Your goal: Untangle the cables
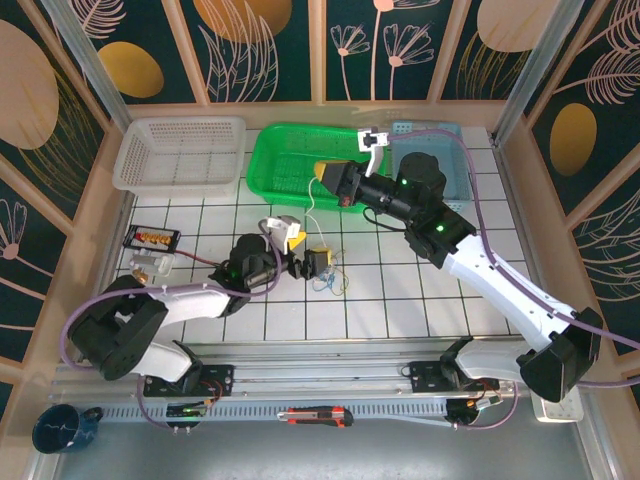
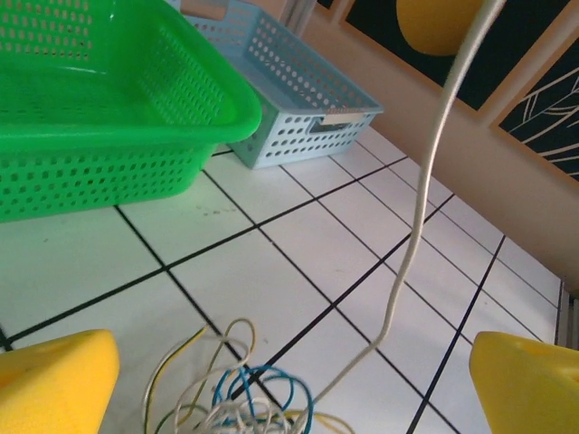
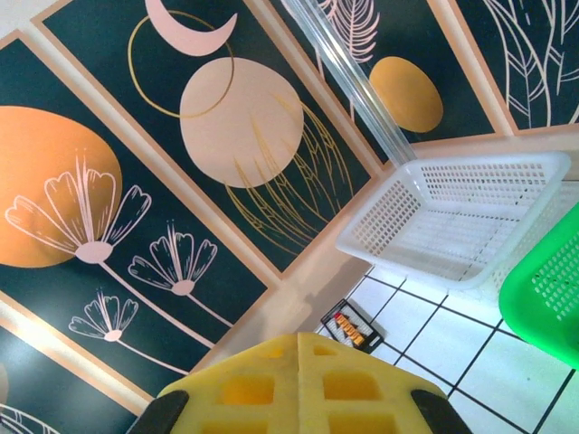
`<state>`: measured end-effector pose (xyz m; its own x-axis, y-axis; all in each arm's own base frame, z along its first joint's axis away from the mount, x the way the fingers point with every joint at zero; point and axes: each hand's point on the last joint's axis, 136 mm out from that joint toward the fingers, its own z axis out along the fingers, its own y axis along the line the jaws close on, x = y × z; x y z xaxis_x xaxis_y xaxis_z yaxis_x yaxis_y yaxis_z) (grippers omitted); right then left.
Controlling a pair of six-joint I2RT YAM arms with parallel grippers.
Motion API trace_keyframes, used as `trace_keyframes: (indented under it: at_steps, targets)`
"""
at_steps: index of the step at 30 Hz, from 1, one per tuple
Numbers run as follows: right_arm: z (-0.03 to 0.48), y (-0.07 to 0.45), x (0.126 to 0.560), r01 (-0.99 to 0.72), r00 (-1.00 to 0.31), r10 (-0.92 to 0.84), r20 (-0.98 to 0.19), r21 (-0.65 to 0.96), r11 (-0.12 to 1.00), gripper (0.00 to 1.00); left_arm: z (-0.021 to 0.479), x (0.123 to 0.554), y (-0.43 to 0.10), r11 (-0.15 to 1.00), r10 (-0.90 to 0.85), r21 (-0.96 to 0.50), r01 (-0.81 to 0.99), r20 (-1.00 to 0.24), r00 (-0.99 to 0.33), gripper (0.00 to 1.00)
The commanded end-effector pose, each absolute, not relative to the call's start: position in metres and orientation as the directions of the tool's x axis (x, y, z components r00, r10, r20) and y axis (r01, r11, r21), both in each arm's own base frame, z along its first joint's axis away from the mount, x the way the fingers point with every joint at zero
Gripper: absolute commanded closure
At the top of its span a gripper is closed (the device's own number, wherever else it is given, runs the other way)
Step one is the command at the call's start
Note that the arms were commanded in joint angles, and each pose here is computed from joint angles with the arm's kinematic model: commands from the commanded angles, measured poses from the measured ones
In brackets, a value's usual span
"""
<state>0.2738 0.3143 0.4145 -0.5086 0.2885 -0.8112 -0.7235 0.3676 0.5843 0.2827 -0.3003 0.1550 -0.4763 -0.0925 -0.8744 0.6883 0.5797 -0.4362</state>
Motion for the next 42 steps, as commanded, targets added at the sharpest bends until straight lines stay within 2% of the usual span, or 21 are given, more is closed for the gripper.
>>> trace_keyframes:
  at_steps: [1, 2, 5, 8, 15, 22, 29, 33, 38, 42]
  targets:
    - [0.444, 0.317, 0.264, -0.768, -0.47, 0.32, -0.823, 0.56, 0.312, 1.0, 0.168, 0.288, -0.316, 0.537, -0.102, -0.435, 0.723, -0.884, -0.456, 0.02]
    - [0.445, 0.318, 0.264, -0.769, -0.471, 0.32, -0.822, 0.56, 0.309, 1.0, 0.168, 0.291, -0.319, 0.536, -0.102, -0.434, 0.724, -0.885, -0.455, 0.04]
    - [0.453, 0.318, 0.259, -0.778, -0.463, 0.323, -0.825, 0.553, 0.298, 1.0, 0.161, 0.297, -0.326, 0.534, -0.097, -0.438, 0.723, -0.882, -0.462, 0.21]
    - [0.467, 0.316, 0.255, -0.793, -0.442, 0.331, -0.833, 0.536, 0.29, 1.0, 0.151, 0.303, -0.332, 0.532, -0.088, -0.446, 0.72, -0.874, -0.477, 0.31]
    - [0.519, 0.293, 0.252, -0.828, -0.31, 0.406, -0.86, 0.454, 0.329, 1.0, 0.116, 0.296, -0.325, 0.556, -0.059, -0.456, 0.695, -0.856, -0.514, 0.41]
    - [0.566, 0.25, 0.261, -0.838, -0.209, 0.506, -0.836, 0.42, 0.347, 1.0, 0.091, 0.285, -0.311, 0.587, -0.025, -0.453, 0.671, -0.839, -0.544, 0.53]
    - [0.601, 0.218, 0.27, -0.837, -0.104, 0.571, -0.814, 0.382, 0.392, 1.0, 0.084, 0.279, -0.306, 0.593, -0.015, -0.454, 0.665, -0.832, -0.554, 0.51]
    - [0.606, 0.21, 0.283, -0.83, -0.068, 0.583, -0.809, 0.371, 0.417, 1.0, 0.091, 0.278, -0.305, 0.59, -0.026, -0.458, 0.665, -0.834, -0.551, 0.46]
    - [0.606, 0.202, 0.307, -0.817, -0.017, 0.597, -0.802, 0.355, 0.454, 1.0, 0.116, 0.277, -0.308, 0.558, -0.066, -0.489, 0.67, -0.831, -0.552, 0.22]
    - [0.601, 0.198, 0.332, -0.809, -0.019, 0.607, -0.795, 0.368, 0.458, 1.0, 0.138, 0.276, -0.306, 0.542, -0.123, -0.528, 0.654, -0.82, -0.559, 0.11]
